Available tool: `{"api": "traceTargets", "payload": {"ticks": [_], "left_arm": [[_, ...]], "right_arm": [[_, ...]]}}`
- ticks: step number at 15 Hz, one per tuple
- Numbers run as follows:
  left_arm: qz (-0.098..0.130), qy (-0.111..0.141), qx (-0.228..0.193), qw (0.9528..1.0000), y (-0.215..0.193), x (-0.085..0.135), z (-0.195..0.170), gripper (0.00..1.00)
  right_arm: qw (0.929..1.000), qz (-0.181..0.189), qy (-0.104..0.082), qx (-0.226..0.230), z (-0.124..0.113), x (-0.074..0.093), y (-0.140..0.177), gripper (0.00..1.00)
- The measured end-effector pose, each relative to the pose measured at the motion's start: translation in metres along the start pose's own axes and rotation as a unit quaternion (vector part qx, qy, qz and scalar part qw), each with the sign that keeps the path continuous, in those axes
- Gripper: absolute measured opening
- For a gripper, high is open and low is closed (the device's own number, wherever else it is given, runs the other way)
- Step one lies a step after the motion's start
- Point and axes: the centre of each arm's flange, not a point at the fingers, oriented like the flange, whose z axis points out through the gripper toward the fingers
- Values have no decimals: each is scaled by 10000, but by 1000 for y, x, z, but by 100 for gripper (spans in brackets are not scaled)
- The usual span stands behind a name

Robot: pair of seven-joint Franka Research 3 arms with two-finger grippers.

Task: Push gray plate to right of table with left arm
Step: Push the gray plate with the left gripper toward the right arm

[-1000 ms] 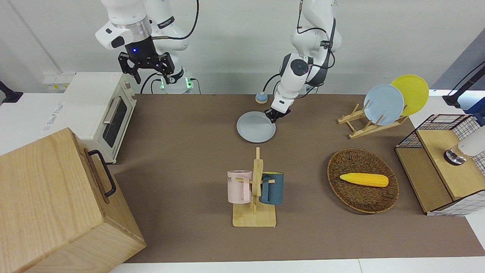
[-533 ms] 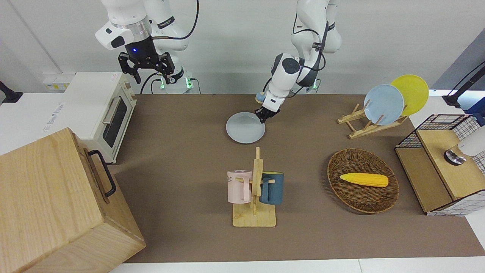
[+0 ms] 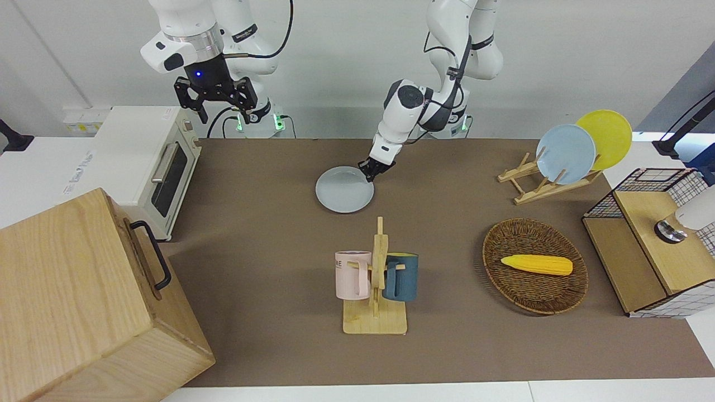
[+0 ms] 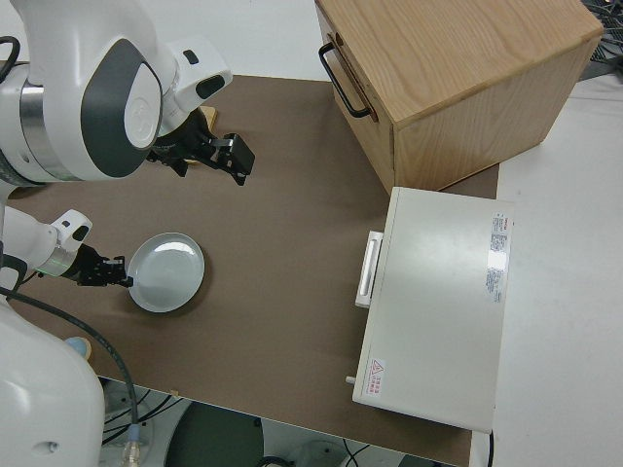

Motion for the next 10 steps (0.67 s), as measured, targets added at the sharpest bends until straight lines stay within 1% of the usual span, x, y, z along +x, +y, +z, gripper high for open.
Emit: {"api": "traceTargets", "payload": {"ticks": [5, 10], "left_arm": [[-67, -18, -189, 9998, 19, -8, 7, 3], [-241, -105, -319, 9991, 51, -19, 18, 3]], "right_arm": [[10000, 0, 0, 0, 0, 0, 0, 100], [10000, 0, 0, 0, 0, 0, 0, 100]]}}
